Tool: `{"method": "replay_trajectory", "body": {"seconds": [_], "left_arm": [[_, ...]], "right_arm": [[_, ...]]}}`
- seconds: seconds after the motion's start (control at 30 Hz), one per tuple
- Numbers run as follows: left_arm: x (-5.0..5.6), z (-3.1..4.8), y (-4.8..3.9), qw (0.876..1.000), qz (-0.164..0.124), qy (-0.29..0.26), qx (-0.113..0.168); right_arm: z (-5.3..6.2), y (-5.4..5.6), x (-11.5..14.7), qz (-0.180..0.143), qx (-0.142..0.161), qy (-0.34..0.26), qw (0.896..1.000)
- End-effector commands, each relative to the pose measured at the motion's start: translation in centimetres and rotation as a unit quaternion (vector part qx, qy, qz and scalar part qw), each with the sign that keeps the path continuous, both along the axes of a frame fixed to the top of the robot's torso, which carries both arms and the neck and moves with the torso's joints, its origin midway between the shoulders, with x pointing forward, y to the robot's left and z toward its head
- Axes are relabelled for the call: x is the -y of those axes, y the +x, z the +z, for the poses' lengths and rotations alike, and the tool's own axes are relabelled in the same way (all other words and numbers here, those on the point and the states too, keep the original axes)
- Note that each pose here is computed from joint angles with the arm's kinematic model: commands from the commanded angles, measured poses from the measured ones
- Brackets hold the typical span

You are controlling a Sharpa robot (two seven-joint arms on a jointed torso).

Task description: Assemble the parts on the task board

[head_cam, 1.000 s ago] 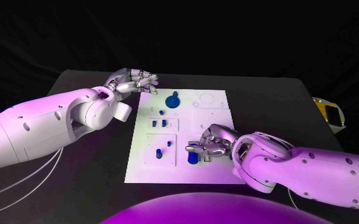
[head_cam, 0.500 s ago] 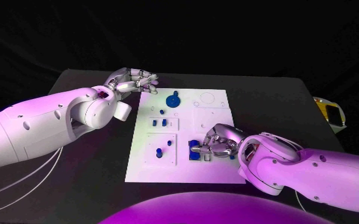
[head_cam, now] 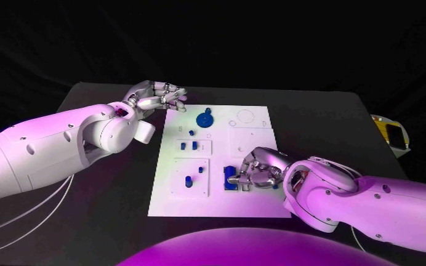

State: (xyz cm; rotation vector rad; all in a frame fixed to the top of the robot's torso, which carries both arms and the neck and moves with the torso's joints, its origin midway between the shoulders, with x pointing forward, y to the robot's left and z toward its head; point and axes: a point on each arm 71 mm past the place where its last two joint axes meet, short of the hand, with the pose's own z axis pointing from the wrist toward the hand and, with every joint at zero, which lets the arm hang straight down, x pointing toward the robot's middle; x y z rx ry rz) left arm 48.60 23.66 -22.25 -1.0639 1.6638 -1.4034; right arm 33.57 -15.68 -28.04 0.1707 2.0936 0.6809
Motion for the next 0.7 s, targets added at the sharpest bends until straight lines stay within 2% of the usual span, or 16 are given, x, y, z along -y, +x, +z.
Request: {"method": "replay_trajectory", "body": {"seconds": [0.03,0.37,0.7], "left_arm": [[0.28,0.07,-0.06,1.000,-0.010,-0.003,0.001],[0.30,0.09,-0.11,1.000,-0.011,-0.004,0.000],[0.24,0.09,-0.12,1.000,-0.010,-0.003,0.000]], "right_arm": [[-0.20,-0.01,-0.23,0.018,-0.005,-0.008,1.000],[-0.97,0.64,-0.52,0.018,-0.011,-0.022,1.000],[-1.16,0.71,-0.44,0.022,-0.015,-0.028,0.999]]}}
